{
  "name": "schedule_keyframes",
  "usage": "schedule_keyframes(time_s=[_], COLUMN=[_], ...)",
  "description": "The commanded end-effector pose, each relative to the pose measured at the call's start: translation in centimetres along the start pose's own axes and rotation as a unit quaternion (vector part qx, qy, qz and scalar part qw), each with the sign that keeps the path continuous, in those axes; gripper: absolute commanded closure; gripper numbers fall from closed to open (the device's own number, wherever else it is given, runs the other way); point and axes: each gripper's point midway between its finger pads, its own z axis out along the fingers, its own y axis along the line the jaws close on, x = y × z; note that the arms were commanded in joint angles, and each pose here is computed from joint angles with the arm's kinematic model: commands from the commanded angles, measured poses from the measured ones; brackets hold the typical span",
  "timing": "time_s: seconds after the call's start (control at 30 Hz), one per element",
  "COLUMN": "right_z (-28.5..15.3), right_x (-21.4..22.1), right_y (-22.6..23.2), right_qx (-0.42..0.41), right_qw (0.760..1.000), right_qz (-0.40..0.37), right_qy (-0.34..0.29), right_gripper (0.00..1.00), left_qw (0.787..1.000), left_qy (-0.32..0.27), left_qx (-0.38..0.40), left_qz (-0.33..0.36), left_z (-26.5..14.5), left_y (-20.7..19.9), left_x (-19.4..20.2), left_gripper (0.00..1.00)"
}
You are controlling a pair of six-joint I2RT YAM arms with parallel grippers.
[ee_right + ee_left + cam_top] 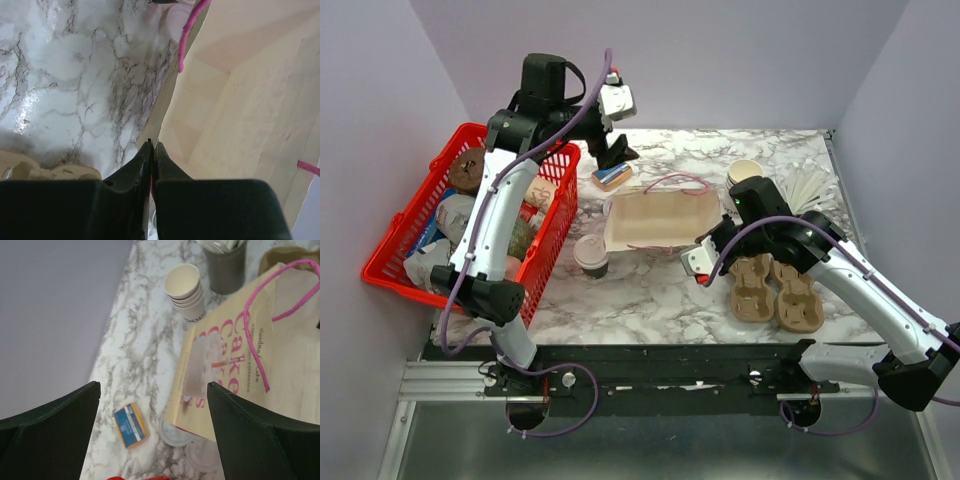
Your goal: Pack the takeout coffee
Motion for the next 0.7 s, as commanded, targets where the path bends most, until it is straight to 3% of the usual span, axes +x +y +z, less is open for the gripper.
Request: schedule_keyframes(time_s=[0.0, 0.23, 0.37, 0.67], right_z=[-0.7, -1.4, -1.5, -1.8], right_x=[0.0, 0.1, 0.3, 0.6], right_y=[-0.8, -0.8, -0.5, 0.1], right_qx=[0.018, 0.029, 0.028, 0.028], right_qw=[1.000, 0.999, 0.999, 0.999], right_qz=[0.009, 0.019, 0.007, -0.016], right_qy=[0.013, 0.022, 0.027, 0.036], right_gripper=[0.89, 0.91, 0.91, 0.91], left_qw=[0.993, 0.987, 0.990, 0.997], left_qy=[-0.002, 0.034, 0.063, 0.018], left_qx=[0.114, 0.157, 0.124, 0.075], left_qz=[0.005, 0.013, 0.012, 0.026], left_z=[0.2, 0.6, 2.0, 3.2], left_y=[-6.4, -11.3, -10.9, -8.0], left_x=[-0.3, 1.6, 2.8, 0.0], left_gripper=[0.06, 0.08, 0.12, 0.14])
